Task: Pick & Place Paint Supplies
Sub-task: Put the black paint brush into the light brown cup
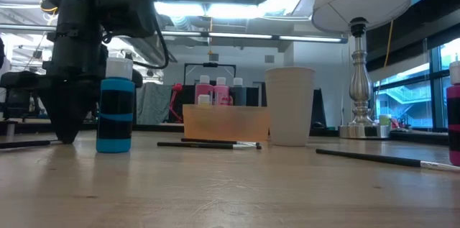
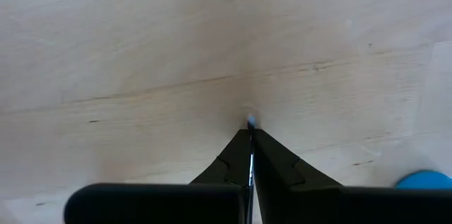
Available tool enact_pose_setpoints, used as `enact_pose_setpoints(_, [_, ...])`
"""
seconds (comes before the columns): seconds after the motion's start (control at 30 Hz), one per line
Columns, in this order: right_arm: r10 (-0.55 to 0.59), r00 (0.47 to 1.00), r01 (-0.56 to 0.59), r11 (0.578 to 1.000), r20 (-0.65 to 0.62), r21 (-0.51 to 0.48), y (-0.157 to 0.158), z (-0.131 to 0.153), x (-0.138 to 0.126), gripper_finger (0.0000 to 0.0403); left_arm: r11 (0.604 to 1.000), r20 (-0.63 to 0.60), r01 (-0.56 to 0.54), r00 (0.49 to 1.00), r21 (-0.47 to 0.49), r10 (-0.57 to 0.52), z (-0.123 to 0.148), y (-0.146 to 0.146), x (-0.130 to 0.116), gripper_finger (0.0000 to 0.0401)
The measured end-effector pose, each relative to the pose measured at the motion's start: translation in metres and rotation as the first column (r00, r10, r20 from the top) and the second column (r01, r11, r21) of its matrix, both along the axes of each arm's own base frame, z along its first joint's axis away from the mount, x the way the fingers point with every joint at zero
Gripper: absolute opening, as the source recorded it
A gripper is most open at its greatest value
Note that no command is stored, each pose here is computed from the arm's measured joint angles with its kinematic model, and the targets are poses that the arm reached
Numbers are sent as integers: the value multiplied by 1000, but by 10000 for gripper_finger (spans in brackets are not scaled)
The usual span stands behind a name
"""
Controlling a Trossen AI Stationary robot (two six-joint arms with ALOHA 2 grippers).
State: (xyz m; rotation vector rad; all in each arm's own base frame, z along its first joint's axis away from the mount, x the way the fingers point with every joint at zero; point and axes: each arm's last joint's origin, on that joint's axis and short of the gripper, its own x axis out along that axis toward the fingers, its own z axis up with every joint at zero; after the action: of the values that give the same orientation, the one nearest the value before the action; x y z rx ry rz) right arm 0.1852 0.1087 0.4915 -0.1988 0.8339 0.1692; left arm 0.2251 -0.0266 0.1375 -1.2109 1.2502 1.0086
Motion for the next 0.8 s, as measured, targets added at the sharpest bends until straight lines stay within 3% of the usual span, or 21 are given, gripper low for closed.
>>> enact_pose_setpoints(0.13, [0,1000,0,1000,0,0,0,0,0,187,996,56,-11,998,86,7,11,2,1,2])
enact_pose_setpoints(0.37, [5,1000,-5,1000,0,-5,0,0,0,187,996,122,9,992,86,-19,30,0,6,2])
enact_pose_setpoints(0.6, [36,999,-36,999,-9,0,1,0,0,187,991,35,71,997,115,-75,55,1,8,2])
enact_pose_setpoints(0.8, [42,999,-43,999,-8,-6,1,0,0,187,967,-32,121,993,223,-117,100,9,13,2])
